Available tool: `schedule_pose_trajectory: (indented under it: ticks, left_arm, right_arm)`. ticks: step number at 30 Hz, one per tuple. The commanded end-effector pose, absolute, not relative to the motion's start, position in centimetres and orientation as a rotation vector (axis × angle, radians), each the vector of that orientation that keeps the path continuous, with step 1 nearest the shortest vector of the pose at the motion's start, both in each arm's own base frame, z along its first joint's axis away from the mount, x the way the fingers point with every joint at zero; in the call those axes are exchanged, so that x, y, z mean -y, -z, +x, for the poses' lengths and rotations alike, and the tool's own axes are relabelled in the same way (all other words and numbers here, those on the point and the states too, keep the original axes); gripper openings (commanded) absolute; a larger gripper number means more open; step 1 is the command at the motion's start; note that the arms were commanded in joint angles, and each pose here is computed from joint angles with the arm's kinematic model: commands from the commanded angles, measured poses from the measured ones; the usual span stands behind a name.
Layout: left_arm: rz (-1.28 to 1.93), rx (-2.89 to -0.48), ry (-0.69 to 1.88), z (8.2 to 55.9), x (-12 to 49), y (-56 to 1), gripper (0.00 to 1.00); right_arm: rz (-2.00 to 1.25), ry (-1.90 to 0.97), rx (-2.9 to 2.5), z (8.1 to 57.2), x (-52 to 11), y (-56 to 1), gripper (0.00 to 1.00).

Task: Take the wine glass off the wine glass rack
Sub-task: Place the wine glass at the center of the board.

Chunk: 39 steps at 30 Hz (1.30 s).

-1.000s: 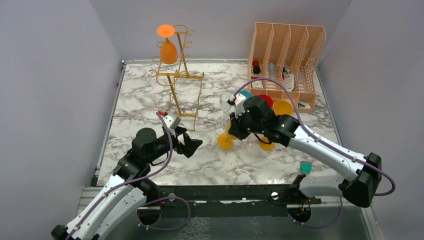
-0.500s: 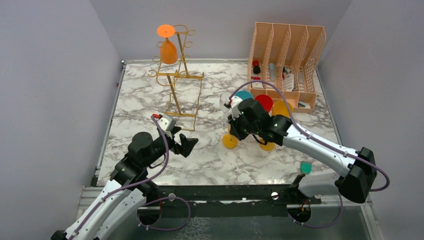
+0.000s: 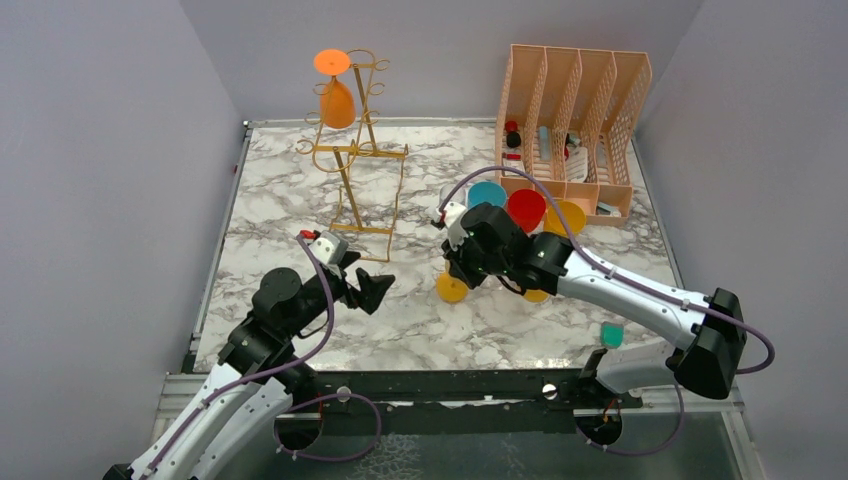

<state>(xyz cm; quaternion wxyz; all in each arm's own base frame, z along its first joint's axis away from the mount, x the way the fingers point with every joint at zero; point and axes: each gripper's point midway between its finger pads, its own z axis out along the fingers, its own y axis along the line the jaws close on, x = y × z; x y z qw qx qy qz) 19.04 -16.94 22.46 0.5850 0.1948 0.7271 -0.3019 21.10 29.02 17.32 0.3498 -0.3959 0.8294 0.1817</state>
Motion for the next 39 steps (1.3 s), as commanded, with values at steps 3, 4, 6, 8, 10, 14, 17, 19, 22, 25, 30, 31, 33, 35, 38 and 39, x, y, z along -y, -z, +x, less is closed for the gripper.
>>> schedule_pose_trajectory:
  ticks: [3,4,6,8,10,14,17,19,22,25,30,31,33,35,38,39]
  left_arm:
    - [0.451,-1.675,0.686,19.4,16.8,-22.5,0.99]
    - [0.452,-1.673,0.687,19.4,16.8,-22.5,0.99]
    - [0.455,-1.673,0.687,19.4,16.9,-22.5,0.99]
    - [0.462,-1.673,0.69,19.4,16.9,-22.4,0.99]
    - [0.463,-1.671,0.689,19.4,16.9,-22.5,0.99]
    - [0.46,-1.667,0.68,19.4,16.8,-22.5,0.99]
    - [0.466,-1.672,0.684,19.4,16.9,-22.4,0.99]
    - [0.469,-1.675,0.685,19.4,17.0,-22.3,0.99]
    - [0.471,-1.676,0.687,19.4,17.0,-22.3,0.99]
    - [0.471,-1.677,0.687,19.4,17.0,-22.2,0.99]
    - [0.471,-1.681,0.688,19.4,17.1,-22.1,0.99]
    - [0.473,-1.681,0.691,19.4,17.1,-22.1,0.99]
    - [0.474,-1.686,0.694,19.4,17.2,-22.0,0.99]
    - [0.477,-1.688,0.697,19.4,17.2,-21.9,0.99]
    - [0.476,-1.691,0.698,19.4,17.2,-21.9,0.99]
    - [0.478,-1.693,0.699,19.4,17.3,-21.8,0.99]
  right_arm:
    - [-1.078,-0.39,-2.1,21.8,-30.0,-18.1,0.01]
    - [-1.081,-0.364,-2.102,22.1,-30.1,-18.1,0.01]
    - [-1.069,-0.295,-2.114,23.0,-29.8,-18.2,0.01]
    - [-1.092,-0.268,-2.117,23.3,-29.9,-18.2,0.01]
    - [-1.099,-0.273,-2.125,23.2,-30.0,-18.0,0.01]
    - [-1.109,-0.262,-2.146,22.9,-29.6,-17.4,0.01]
    - [-1.109,-0.226,-2.151,23.0,-29.0,-16.9,0.01]
    - [-1.118,-0.213,-2.153,23.1,-28.9,-16.5,0.01]
    - [-1.125,-0.194,-2.166,23.1,-28.7,-15.9,0.05]
    - [-1.132,-0.19,-2.164,23.1,-28.6,-16.0,0.13]
    - [-1.12,-0.231,-2.13,23.0,-29.0,-16.6,0.17]
    - [-1.119,-0.226,-2.129,23.0,-29.0,-16.7,0.17]
    - [-1.121,-0.215,-2.136,23.1,-28.8,-16.7,0.17]
    - [-1.13,-0.214,-2.14,23.0,-28.8,-16.7,0.15]
    - [-1.132,-0.208,-2.14,23.0,-28.7,-16.7,0.13]
    - [-1.133,-0.207,-2.139,23.0,-28.7,-16.8,0.12]
